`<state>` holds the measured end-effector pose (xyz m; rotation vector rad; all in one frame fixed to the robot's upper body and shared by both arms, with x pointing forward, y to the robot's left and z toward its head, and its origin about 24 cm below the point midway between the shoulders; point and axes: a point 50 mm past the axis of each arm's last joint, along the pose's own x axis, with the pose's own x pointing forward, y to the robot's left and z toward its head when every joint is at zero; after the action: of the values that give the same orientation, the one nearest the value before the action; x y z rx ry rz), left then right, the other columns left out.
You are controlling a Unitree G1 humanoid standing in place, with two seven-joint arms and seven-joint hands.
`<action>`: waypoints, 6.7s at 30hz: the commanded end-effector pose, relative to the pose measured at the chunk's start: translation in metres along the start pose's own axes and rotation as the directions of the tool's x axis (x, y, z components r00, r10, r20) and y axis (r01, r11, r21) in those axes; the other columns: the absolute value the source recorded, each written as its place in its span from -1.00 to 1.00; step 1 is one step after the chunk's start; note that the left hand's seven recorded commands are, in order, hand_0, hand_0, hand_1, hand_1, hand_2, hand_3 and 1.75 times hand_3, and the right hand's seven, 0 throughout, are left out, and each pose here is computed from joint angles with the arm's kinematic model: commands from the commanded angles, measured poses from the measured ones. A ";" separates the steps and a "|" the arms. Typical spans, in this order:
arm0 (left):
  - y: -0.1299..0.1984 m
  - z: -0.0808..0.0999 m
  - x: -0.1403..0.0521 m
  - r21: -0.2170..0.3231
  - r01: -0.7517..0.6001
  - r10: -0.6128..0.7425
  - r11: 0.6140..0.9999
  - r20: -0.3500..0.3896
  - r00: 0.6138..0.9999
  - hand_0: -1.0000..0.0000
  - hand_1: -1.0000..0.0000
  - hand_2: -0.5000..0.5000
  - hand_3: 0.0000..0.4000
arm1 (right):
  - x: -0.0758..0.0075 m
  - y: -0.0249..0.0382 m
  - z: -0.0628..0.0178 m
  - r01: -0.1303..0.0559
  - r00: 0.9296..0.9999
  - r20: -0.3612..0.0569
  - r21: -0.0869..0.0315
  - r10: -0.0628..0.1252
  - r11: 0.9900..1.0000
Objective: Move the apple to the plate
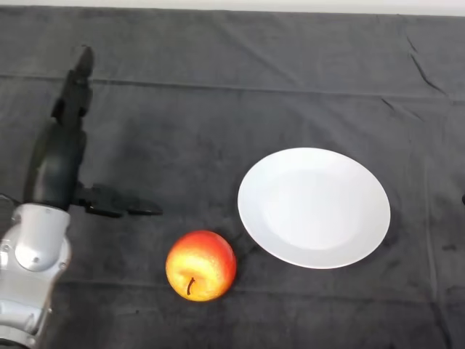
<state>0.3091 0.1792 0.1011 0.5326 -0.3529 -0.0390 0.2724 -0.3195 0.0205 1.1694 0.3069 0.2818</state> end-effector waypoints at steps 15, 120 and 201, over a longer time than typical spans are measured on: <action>-0.036 0.036 -0.013 -0.045 0.106 -0.101 0.993 0.095 0.990 1.00 1.00 0.00 -1.00 | -0.0066 -0.0010 0.0058 0.018 1.000 0.025 -0.020 -0.017 1.000; -0.099 0.062 0.036 0.083 0.232 -0.240 0.969 0.107 0.965 -1.00 -1.00 0.00 1.00 | -0.0067 -0.0009 0.0061 0.017 1.000 0.027 -0.017 -0.017 1.000; 0.060 0.034 -0.001 -0.031 -0.236 0.238 0.971 0.144 0.961 1.00 1.00 0.00 -1.00 | -0.0068 -0.0008 0.0061 0.014 1.000 0.025 -0.015 -0.014 1.000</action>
<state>0.3005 0.2092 0.1452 0.4583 -0.4977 0.1448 0.2726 -0.3194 0.0204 1.1680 0.3091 0.2784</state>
